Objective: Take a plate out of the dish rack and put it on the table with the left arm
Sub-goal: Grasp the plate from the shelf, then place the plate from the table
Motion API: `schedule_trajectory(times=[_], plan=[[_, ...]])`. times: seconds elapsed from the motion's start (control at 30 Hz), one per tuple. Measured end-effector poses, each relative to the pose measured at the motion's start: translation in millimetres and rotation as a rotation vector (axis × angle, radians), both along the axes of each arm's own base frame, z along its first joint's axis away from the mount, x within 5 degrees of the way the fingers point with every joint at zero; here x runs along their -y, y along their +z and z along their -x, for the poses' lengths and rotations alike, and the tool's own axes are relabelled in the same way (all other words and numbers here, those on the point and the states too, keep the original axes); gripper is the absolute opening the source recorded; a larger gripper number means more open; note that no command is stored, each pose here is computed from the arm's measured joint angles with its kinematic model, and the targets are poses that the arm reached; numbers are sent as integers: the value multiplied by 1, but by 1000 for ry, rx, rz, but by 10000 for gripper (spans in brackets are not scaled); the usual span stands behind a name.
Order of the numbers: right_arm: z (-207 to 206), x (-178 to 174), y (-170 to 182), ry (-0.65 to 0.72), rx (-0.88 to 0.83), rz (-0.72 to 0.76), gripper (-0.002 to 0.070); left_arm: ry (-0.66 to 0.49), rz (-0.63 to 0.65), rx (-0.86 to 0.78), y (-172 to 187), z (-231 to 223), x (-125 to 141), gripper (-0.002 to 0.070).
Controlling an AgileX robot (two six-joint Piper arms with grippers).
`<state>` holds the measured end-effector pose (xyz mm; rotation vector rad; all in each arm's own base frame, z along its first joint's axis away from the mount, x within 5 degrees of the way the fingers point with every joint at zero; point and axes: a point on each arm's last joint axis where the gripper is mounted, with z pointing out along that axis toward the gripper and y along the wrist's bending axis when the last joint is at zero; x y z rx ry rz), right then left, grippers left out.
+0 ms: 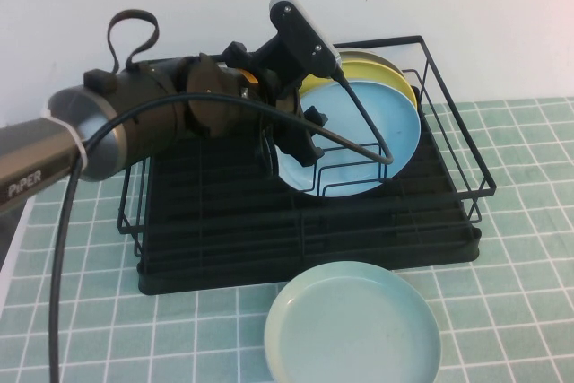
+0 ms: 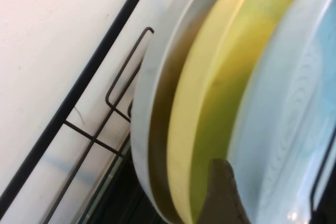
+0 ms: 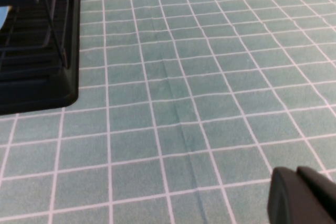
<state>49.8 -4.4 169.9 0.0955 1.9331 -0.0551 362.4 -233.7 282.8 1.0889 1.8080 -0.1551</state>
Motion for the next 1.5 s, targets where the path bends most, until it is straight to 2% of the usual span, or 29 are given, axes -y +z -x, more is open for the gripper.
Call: schedule_trajectory(times=[0.33,0.4,0.47,0.57,0.63,0.67,0.83,1.03,1.17,1.33,1.5], plan=[[0,0,0,0,0,0,-2,36,8,30,-17,-12,4,429],[0,0,0,0,0,0,-2,39,9,24,-20,-13,5,410],[0,0,0,0,0,0,-2,41,11,16,-21,-13,5,341],[0,0,0,0,0,0,-2,41,13,10,-22,-13,5,139],[0,0,0,0,0,0,-2,39,11,11,-22,-13,5,70],[0,0,0,0,0,0,-2,38,8,13,-22,-13,5,61],[0,0,0,0,0,0,-2,31,24,37,-5,-7,2,60],[0,0,0,0,0,0,-2,6,74,119,52,18,-11,60],[0,0,0,0,0,0,-2,-22,128,103,93,48,-24,57],[0,0,0,0,0,0,-2,-24,239,-17,132,93,-43,57],[0,0,0,0,0,0,-2,0,297,-254,142,127,-56,57]])
